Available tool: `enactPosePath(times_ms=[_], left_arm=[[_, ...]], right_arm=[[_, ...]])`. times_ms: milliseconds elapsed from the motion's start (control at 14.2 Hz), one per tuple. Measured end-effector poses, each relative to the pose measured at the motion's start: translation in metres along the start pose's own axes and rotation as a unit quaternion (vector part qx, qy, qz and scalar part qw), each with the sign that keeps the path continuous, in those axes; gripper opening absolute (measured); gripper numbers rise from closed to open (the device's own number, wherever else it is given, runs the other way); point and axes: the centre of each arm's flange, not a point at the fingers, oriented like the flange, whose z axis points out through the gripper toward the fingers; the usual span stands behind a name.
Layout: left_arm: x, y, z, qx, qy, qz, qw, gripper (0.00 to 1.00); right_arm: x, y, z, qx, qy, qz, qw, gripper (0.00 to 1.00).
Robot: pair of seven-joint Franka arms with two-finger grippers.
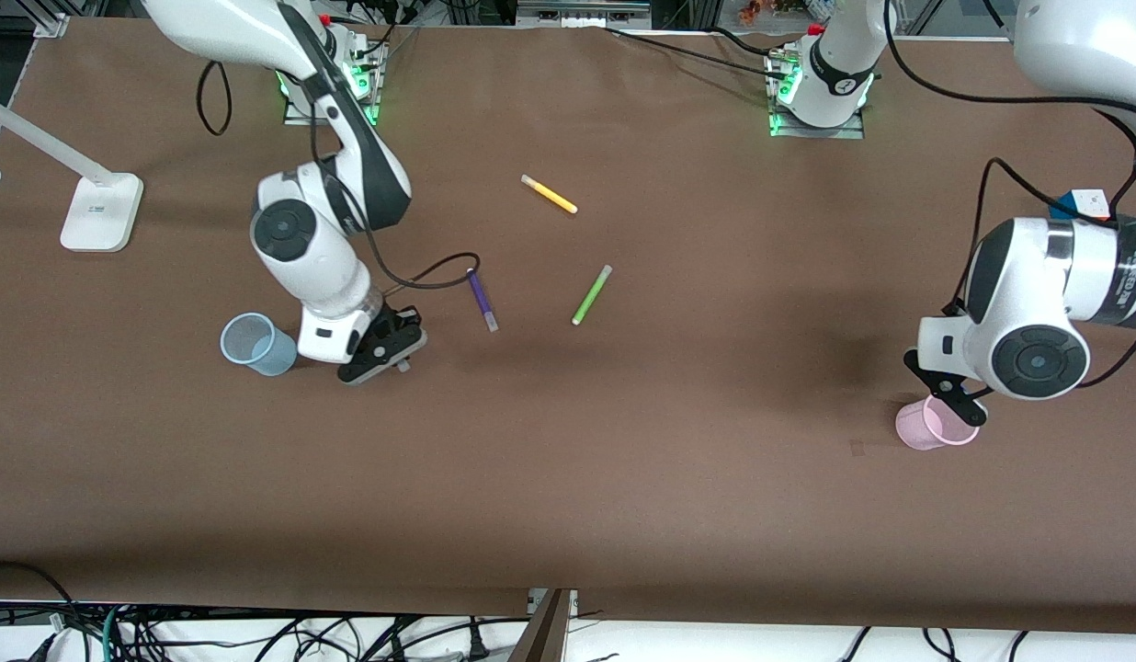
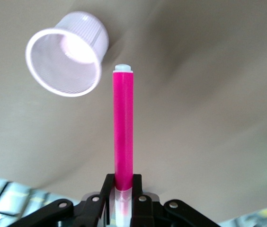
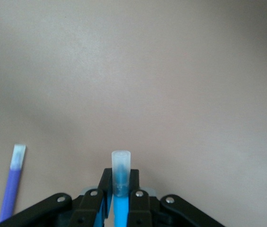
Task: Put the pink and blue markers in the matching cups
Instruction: 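Carry the blue marker to the blue cup while the left gripper carries pink, then drop the blue marker into the blue cup while the left gripper drops pink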
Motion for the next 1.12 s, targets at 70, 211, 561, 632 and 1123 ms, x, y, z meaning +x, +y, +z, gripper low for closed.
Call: enactPosePath(times_ms=[70, 211, 561, 632, 1123], left_arm=[[0.002, -0.008, 0.009, 0.006, -0.015, 0.013, 1.0, 0.18], [0.007, -0.021, 0.029, 0.017, -0.046, 0.029, 0.998, 0.18], [-0.001, -0.054, 0.027, 0.054, -0.076, 0.046, 0.995, 0.18], [-0.001, -0.058, 0.025, 0.067, -0.09, 0.047, 0.993, 0.18], [0.051, -0.051, 0.043, 0.098, -0.136, 0.073, 0.983, 0.18]], right_arm=[[-0.002, 0.006, -0.013, 0.001, -0.003, -0.014, 1.0, 0.17], [-0.007, 0.016, -0.036, 0.01, -0.004, -0.041, 0.999, 0.17], [-0.031, 0.074, -0.06, 0.085, 0.027, -0.13, 0.987, 0.17], [-0.038, 0.089, -0.061, 0.103, 0.04, -0.149, 0.983, 0.17], [-0.104, 0.17, -0.057, 0.205, 0.137, -0.256, 0.935, 0.17]])
